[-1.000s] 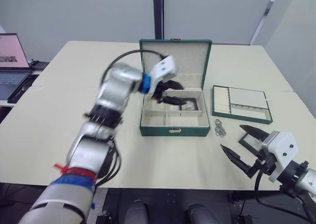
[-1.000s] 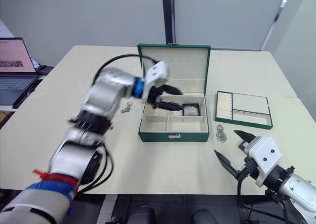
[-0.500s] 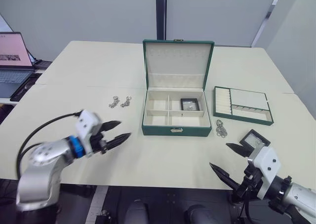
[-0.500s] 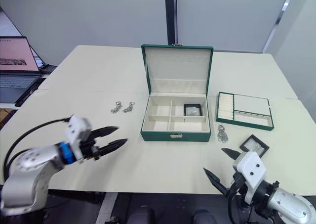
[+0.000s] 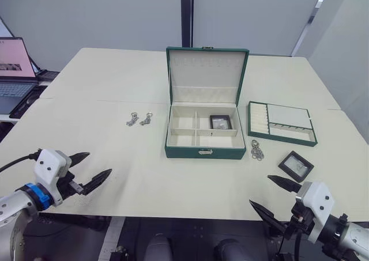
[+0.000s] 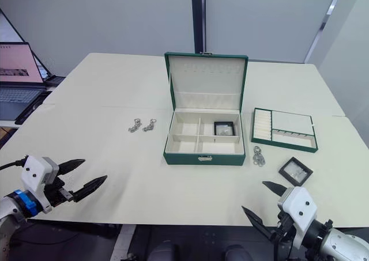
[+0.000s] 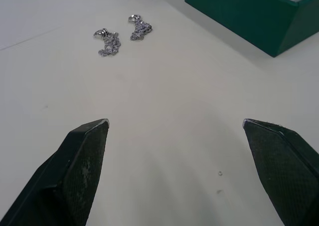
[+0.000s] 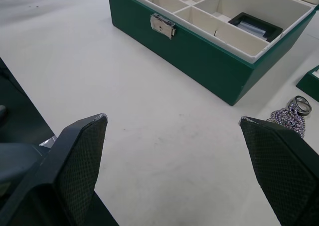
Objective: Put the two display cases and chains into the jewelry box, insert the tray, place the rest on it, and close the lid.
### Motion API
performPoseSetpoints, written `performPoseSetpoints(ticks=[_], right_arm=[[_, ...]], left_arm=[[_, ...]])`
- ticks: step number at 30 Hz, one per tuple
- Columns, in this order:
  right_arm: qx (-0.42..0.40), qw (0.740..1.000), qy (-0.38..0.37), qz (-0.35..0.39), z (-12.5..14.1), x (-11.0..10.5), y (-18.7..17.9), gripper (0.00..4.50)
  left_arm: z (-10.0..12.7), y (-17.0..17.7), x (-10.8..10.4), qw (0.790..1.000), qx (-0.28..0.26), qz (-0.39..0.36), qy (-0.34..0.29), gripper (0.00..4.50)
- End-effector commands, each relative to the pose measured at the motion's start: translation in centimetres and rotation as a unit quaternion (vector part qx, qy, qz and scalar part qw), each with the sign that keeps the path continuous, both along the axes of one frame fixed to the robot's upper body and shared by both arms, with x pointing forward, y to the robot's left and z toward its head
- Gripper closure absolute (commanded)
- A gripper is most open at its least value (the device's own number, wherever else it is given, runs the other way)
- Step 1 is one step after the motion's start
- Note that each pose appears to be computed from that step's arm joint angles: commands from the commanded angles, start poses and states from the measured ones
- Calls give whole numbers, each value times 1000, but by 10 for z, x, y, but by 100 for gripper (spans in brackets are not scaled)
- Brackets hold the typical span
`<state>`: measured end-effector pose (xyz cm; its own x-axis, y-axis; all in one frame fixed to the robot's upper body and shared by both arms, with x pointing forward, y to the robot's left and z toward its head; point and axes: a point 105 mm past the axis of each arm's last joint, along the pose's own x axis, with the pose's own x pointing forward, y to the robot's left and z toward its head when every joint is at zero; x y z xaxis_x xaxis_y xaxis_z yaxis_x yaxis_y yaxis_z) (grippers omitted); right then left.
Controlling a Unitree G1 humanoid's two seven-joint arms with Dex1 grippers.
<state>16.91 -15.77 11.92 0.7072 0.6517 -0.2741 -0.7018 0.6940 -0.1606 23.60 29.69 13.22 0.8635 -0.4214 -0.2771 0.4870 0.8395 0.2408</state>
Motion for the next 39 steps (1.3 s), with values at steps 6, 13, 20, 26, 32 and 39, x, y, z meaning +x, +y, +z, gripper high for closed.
performPoseSetpoints(ticks=[6,13,20,26,32,39], right_arm=[[-4,1000,-29,12,11,2,3,0],[-17,993,-101,60,64,36,37,0],[-14,990,-119,71,103,59,61,0],[-6,992,-99,73,109,63,69,0],[5,992,-94,82,116,64,74,0],[-7,992,-86,95,115,67,75,0]], left_arm=[[8,-12,0,1000,-12,-22,-6,2],[15,-44,10,996,-15,-89,4,2],[11,-39,19,999,4,-45,29,2],[14,-30,27,999,3,2,36,2],[35,-19,45,998,-22,63,19,2],[66,7,86,989,1,148,6,2]])
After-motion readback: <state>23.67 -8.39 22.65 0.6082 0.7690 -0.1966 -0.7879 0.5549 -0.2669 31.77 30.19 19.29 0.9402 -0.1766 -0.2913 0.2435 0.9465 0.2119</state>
